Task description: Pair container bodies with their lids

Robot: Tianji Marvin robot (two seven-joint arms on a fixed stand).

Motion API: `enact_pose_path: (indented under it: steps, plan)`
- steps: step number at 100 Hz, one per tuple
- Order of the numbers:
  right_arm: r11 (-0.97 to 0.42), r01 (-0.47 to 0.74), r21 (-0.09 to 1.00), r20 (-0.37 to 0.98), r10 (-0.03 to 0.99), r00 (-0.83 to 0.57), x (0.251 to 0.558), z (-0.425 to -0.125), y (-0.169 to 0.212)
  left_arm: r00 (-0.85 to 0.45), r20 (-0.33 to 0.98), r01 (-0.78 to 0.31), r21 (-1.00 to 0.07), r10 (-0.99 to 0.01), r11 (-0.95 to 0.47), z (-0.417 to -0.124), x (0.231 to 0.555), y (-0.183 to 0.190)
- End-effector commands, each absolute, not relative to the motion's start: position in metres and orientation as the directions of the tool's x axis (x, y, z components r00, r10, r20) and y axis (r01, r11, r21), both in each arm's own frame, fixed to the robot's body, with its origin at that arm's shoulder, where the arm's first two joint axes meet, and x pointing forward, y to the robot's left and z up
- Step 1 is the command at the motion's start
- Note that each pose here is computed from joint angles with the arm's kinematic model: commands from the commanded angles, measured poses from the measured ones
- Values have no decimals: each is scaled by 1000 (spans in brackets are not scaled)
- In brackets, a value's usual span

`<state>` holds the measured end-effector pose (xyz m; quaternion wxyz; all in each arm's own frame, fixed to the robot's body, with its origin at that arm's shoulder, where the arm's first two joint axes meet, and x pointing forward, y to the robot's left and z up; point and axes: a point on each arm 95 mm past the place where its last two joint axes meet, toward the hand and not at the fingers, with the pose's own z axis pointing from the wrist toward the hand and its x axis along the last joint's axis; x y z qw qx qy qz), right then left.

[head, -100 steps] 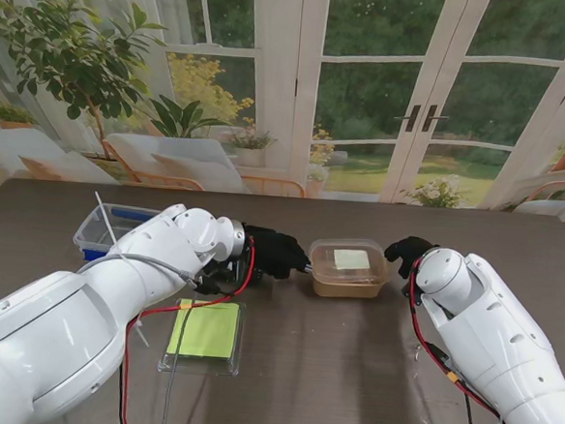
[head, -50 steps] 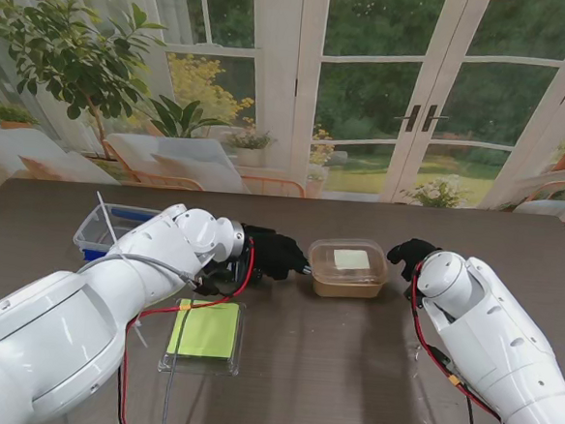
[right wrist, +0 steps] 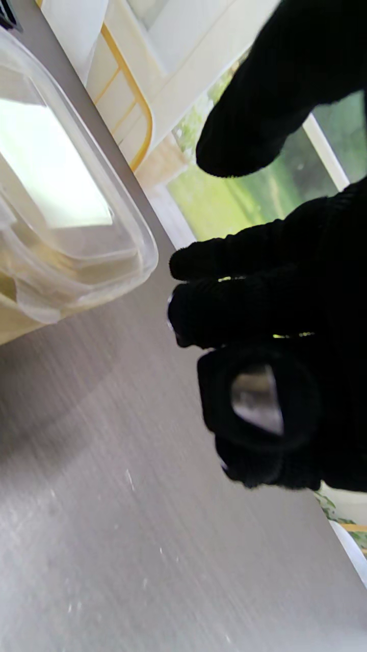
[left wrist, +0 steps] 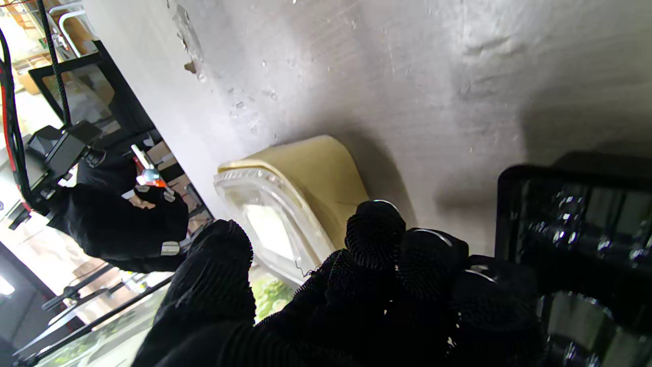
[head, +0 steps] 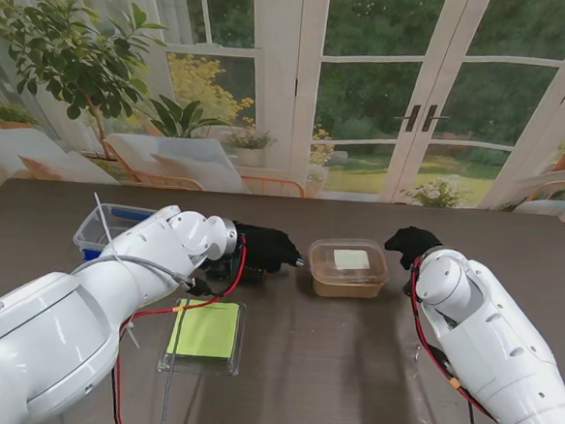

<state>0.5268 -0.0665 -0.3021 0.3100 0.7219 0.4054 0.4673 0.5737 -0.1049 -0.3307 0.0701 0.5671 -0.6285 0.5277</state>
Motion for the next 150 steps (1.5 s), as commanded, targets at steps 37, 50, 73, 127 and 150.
enact_pose_path:
  steps: [37, 50, 73, 127, 150]
  plan:
    - [-486, 348, 802, 444, 874, 197, 517, -304, -56, -402, 710, -757, -613, -578, -226, -328, 570, -115]
    - [-485, 359, 798, 439, 875, 205, 516, -307, -58, -407, 718, -759, -610, -565, -228, -328, 569, -119]
    - [-482, 384, 788, 432, 876, 213, 514, -311, -57, -408, 726, -766, -602, -553, -225, -329, 567, -122]
    - [-471, 423, 774, 421, 882, 213, 503, -307, -58, -366, 741, -792, -566, -563, -229, -338, 563, -120]
    - [-472, 432, 768, 417, 882, 221, 500, -305, -61, -362, 741, -795, -563, -565, -228, -338, 563, -120]
